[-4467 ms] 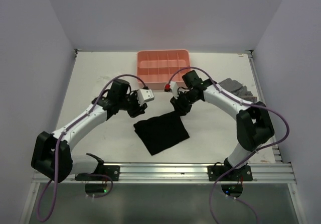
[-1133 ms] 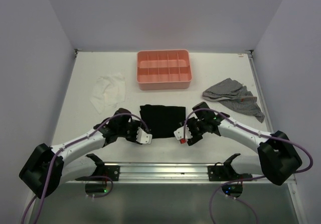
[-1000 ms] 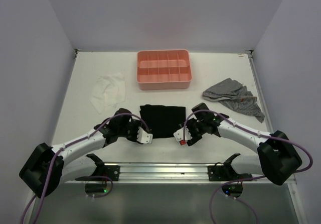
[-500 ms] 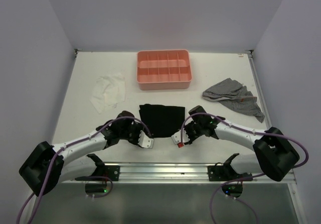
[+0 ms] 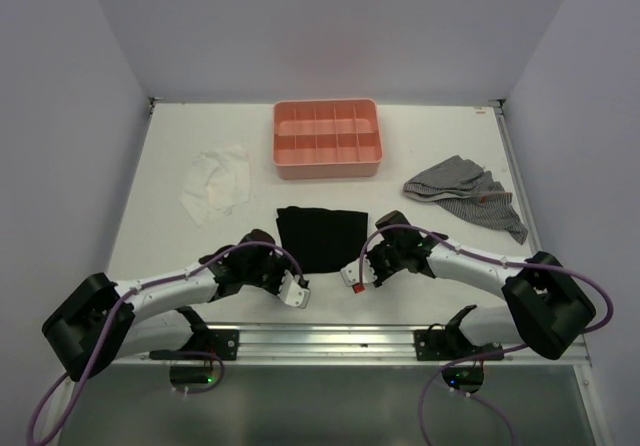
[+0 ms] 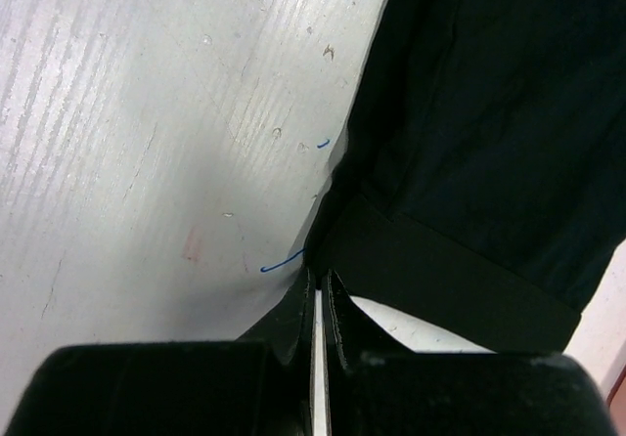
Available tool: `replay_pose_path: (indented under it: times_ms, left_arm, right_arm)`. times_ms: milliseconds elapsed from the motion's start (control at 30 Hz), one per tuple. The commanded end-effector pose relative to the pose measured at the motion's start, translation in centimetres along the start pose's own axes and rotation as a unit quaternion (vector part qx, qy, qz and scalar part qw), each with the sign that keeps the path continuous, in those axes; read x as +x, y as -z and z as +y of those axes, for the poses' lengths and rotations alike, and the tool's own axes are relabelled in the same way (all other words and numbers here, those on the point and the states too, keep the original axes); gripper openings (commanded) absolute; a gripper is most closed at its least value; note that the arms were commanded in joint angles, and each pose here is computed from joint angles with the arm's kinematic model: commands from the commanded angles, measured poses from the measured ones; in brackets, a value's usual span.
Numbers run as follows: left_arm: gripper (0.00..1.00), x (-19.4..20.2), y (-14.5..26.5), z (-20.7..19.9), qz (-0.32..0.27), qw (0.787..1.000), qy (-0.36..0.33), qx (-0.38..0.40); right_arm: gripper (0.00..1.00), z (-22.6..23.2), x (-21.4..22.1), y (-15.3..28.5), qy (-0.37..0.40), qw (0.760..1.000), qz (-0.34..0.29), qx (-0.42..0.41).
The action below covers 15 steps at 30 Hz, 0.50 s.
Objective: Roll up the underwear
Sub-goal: Fold the underwear
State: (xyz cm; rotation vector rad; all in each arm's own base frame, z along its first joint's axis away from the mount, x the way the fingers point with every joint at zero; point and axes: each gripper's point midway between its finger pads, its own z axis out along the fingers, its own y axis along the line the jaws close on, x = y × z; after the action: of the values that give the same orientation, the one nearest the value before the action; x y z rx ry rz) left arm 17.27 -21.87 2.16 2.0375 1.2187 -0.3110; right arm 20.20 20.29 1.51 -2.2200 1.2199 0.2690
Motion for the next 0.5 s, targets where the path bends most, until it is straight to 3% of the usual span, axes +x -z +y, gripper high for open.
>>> replay_pose_path:
  times_ms: [0, 33, 100, 233, 400, 467]
  left_arm:
    - [0.43, 0.9, -0.4, 0.0, 0.015, 1.000, -0.018, -0.012]
    - [0.37, 1.3, -0.4, -0.3, 0.024, 1.000, -0.014, -0.012]
    - [0.34, 2.1, -0.4, 0.5, 0.040, 0.998, -0.019, -0.040]
    - [0.23, 2.3, -0.4, -1.0, 0.045, 0.999, -0.005, -0.001]
    - [0.01, 1.2, 0.2, -0.4, 0.041, 0.998, 0.040, 0.010]
    - [0.00, -0.1, 0.9, -0.2, 0.028, 0.997, 0.065, 0.022]
  right_arm:
    - [0.00, 0.5, 0.0, -0.1, -0.007, 1.000, 0.000, -0.002]
    - [0.00, 0.5, -0.1, -0.1, -0.009, 1.000, -0.003, -0.002]
    - [0.00, 0.5, -0.3, -0.1, -0.008, 1.000, -0.007, -0.005]
    - [0.00, 0.0, -1.1, 0.2, -0.025, 0.999, -0.021, -0.009]
    - [0.00, 0.2, -2.6, 1.2, -0.061, 0.997, -0.042, -0.038]
    - [0.00, 0.3, -3.4, 2.1, -0.087, 0.994, -0.048, -0.053]
